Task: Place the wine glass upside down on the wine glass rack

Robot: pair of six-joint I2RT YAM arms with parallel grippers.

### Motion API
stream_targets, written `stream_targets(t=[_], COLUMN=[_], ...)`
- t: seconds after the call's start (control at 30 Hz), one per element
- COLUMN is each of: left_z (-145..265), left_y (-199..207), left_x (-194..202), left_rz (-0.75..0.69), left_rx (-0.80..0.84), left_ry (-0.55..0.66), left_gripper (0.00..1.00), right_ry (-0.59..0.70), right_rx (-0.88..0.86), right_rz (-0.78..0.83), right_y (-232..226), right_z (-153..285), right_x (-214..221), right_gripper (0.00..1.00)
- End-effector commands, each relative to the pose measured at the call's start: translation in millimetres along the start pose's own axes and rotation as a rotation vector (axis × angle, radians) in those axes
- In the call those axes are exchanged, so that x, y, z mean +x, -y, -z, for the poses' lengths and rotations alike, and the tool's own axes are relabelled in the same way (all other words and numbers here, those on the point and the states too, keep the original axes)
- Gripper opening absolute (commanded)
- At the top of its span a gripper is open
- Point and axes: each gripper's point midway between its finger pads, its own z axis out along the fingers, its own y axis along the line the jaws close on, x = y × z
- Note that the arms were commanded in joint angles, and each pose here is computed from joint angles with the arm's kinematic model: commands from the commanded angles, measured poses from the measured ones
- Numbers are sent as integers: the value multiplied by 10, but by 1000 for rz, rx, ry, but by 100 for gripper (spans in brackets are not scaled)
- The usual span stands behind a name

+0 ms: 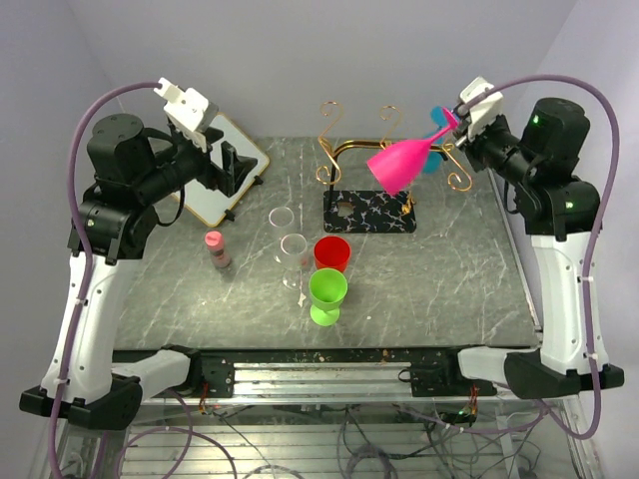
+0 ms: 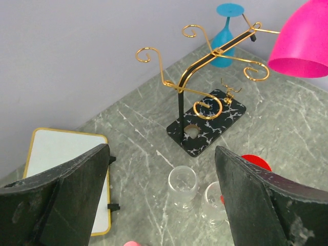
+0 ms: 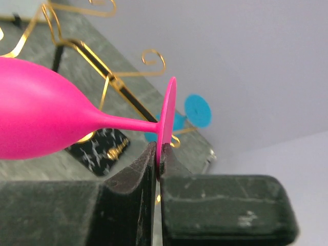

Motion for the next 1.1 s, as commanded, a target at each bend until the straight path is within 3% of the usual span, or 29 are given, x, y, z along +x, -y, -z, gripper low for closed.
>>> stream_targets(t=[0.0,0.5,0.7,1.07], left_z=[86,107,94,74], left_y=[-76,-121,-129,-133], left_x=[24,59,56,93], left_rz=[-62,-85,-82,-87], left_rx=[-51,-61,-60,-53], left_ry=[-15,-20,-19,-29], left_gripper=[94,94,93,93], right_ry=[-208,-579,-624,-590], right_rx=[-1,76,114,118], right_rz=[224,422,469,490], right_y=[22,83,89,-8], right_z=[261,189,32,-184], right_x=[426,1335,1464,1367], right_gripper=[0,0,0,0])
